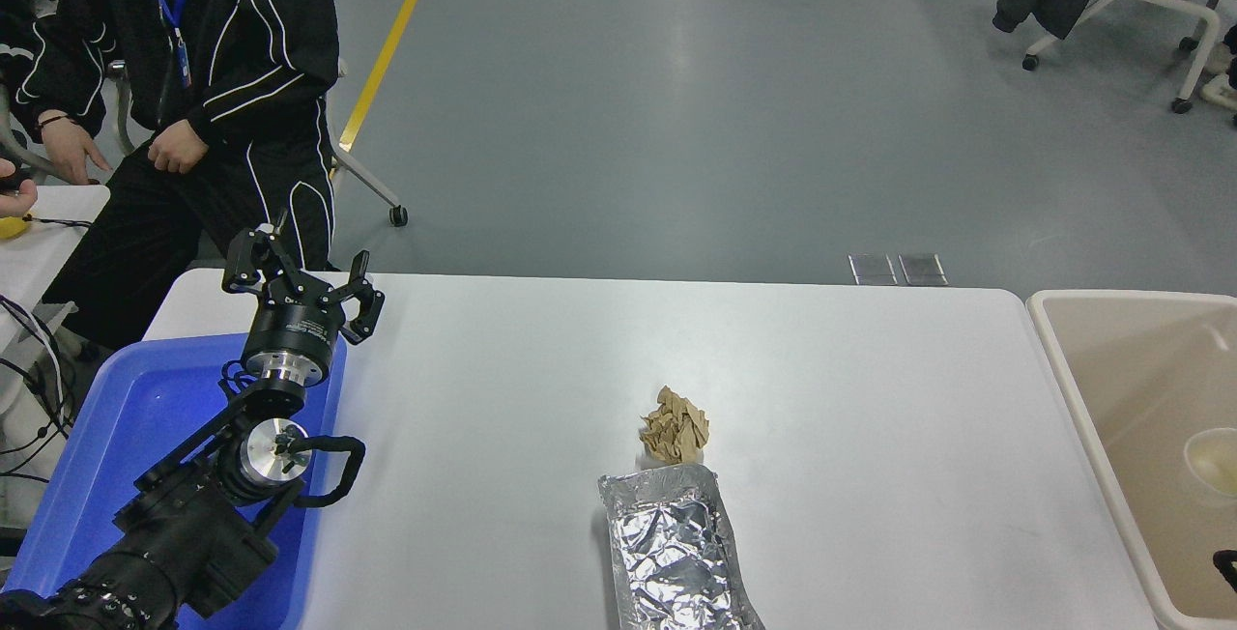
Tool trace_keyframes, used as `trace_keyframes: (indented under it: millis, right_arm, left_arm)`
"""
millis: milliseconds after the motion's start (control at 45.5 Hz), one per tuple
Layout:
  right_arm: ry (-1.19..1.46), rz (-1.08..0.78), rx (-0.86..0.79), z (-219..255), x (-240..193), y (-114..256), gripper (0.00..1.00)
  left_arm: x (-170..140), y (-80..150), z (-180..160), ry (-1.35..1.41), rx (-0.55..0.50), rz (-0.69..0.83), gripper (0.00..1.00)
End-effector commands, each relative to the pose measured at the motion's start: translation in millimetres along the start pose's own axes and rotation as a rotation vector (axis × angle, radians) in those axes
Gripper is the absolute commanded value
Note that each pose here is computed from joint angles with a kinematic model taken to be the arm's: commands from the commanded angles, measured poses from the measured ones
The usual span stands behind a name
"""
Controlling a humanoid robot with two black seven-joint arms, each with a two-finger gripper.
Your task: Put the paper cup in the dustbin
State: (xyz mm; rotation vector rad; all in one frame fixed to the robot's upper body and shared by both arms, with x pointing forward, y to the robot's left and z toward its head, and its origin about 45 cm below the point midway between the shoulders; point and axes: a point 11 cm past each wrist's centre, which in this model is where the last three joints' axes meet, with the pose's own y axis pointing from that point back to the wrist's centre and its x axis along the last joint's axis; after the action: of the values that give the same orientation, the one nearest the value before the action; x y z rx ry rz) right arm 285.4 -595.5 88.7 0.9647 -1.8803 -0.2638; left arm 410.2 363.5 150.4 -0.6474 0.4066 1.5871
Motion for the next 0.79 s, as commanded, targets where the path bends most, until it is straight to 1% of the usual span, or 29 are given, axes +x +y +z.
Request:
trace_keyframes:
  millis: [0, 88, 154, 242, 352, 505, 659, 769]
  right_arm:
    - [-0.001, 0.01, 0.013, -6.9, 4.1, -0.3, 0.99]
    - [-0.011, 0.009, 0.031, -18.3, 7.1, -0.4, 0.99]
    - [-0.019, -0.011, 0.049, -28.4, 1.4, 0.0, 0.99]
    - [-0.05, -0.03, 0.095, -55.5, 3.5, 1.2, 0.99]
    - [-0.105, -0.011, 0.176, -101.2, 35.4, 5.3, 0.99]
    - [-0.186, -0.015, 0.305, -168.9, 59.0, 21.2, 0.99]
    - [-0.277, -0.082, 0.421, -229.4, 53.6, 43.4, 1.0]
    - [-0.376, -0.203, 0.545, -288.0, 38.6, 76.3, 1.0]
  left_arm:
    - [-0.5, -0.1, 0.1, 0.001, -0.001, -0.001, 1.0]
    - [0.0, 0.0, 0.0, 0.0, 0.0, 0.0, 1.0]
    - [0.0, 0.0, 0.0, 0.0, 0.0, 0.0, 1.0]
    - [0.0, 0.0, 0.0, 0.0, 0.0, 0.0, 1.0]
    - [0.0, 0.0, 0.0, 0.0, 0.0, 0.0, 1.0]
    - [0.0, 0.0, 0.0, 0.0, 0.0, 0.0, 1.0]
    - [0.0, 0.0, 0.0, 0.0, 0.0, 0.0, 1.0]
    - [0.0, 0.0, 0.0, 0.0, 0.0, 0.0, 1.0]
